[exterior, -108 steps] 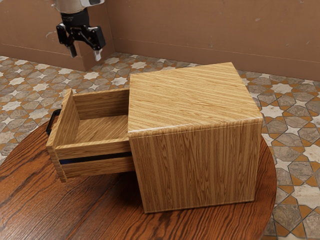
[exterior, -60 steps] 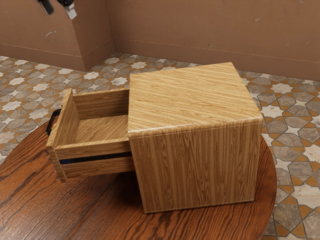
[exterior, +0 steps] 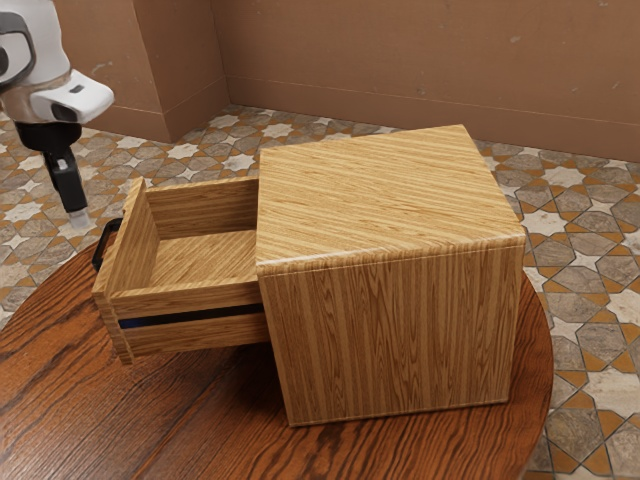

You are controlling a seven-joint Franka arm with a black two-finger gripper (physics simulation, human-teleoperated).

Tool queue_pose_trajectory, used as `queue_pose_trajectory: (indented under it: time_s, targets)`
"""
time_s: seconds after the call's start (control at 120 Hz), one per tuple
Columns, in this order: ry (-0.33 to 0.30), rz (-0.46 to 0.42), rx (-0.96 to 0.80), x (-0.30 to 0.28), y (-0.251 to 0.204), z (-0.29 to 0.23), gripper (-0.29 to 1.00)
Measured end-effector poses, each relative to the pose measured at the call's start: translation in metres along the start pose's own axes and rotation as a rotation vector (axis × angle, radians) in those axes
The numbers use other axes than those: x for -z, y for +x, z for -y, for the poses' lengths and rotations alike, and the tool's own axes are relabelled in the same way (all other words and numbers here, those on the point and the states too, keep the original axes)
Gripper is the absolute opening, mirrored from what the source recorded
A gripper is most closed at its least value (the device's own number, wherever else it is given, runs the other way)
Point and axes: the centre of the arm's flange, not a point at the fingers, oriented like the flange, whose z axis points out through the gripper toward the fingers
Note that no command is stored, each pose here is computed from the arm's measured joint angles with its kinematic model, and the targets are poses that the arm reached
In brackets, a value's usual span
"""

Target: Push the drawer handle with one arm to close the drawer

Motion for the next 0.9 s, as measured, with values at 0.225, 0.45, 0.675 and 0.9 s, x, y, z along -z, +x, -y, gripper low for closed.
queue_pose_trajectory:
  time_s: [0.225, 0.45, 0.675, 0.9]
  targets:
    - [0.020, -0.031, -0.100, -0.021, -0.042, 0.046, 0.70]
    - [0.003, -0.019, -0.258, -0.078, -0.044, 0.057, 0.45]
    - [0.029, -0.061, -0.400, -0.099, -0.029, 0.056, 0.08]
    - [0.043, -0.122, -0.484, -0.097, -0.017, 0.053, -0.04]
